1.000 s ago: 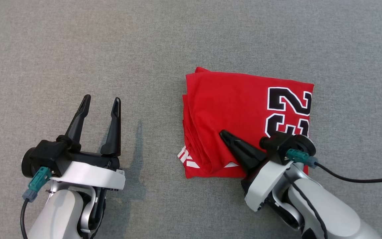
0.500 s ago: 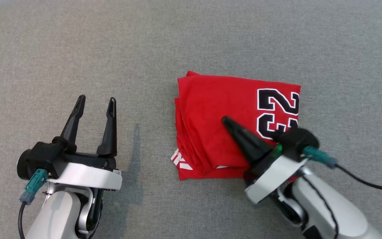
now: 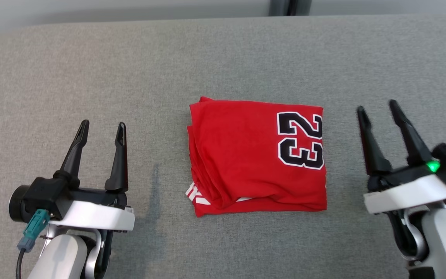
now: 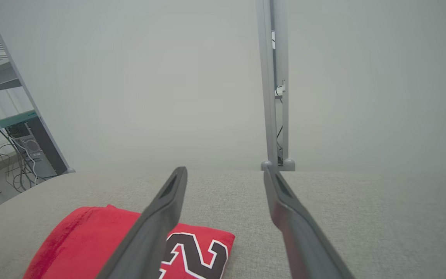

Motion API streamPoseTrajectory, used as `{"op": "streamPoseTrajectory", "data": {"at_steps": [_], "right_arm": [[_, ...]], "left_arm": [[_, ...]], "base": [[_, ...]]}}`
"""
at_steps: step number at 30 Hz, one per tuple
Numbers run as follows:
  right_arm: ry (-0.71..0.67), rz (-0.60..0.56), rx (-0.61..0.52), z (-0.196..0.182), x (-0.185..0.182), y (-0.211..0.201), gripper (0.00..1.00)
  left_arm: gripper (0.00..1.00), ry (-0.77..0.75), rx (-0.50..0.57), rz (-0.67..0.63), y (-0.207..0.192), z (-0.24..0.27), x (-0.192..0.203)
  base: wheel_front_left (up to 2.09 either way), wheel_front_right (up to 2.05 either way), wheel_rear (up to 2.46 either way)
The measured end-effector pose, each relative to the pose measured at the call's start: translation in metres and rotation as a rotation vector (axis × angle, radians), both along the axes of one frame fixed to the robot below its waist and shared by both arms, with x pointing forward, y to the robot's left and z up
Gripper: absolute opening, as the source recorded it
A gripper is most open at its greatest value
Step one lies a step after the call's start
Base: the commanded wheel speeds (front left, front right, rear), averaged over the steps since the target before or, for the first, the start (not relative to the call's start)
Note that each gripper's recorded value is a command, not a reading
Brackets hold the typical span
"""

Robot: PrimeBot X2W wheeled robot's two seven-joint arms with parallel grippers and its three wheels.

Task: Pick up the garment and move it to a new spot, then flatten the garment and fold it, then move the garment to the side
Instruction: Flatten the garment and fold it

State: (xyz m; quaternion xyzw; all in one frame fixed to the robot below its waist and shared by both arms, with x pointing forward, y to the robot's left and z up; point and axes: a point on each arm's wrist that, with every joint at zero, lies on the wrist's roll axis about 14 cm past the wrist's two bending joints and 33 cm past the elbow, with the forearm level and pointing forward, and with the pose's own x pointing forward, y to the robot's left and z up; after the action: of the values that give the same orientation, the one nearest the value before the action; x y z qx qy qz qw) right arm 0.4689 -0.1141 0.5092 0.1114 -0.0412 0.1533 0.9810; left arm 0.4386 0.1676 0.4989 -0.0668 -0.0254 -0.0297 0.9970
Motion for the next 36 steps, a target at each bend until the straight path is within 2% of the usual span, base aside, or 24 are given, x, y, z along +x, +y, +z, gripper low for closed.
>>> {"op": "streamPoseTrajectory", "data": {"at_steps": [3, 9, 23, 36], "right_arm": [[0.016, -0.115, -0.032, 0.001, -0.017, -0.039, 1.00], [0.042, -0.177, -0.046, 0.002, -0.044, -0.059, 1.00], [0.051, -0.220, -0.062, 0.016, -0.095, -0.074, 1.00], [0.050, -0.229, -0.059, 0.022, -0.112, -0.076, 1.00]], "left_arm": [[1.00, -0.013, 0.005, -0.008, -0.003, 0.008, -0.007], [1.00, -0.013, 0.012, -0.019, -0.005, 0.013, -0.021], [1.00, -0.016, 0.024, -0.020, -0.004, 0.028, -0.059], [1.00, -0.014, 0.019, 0.023, 0.017, 0.032, -0.079]], "base": [[0.00, 0.00, 0.00], [0.00, 0.00, 0.00], [0.00, 0.00, 0.00], [0.00, 0.00, 0.00]]}}
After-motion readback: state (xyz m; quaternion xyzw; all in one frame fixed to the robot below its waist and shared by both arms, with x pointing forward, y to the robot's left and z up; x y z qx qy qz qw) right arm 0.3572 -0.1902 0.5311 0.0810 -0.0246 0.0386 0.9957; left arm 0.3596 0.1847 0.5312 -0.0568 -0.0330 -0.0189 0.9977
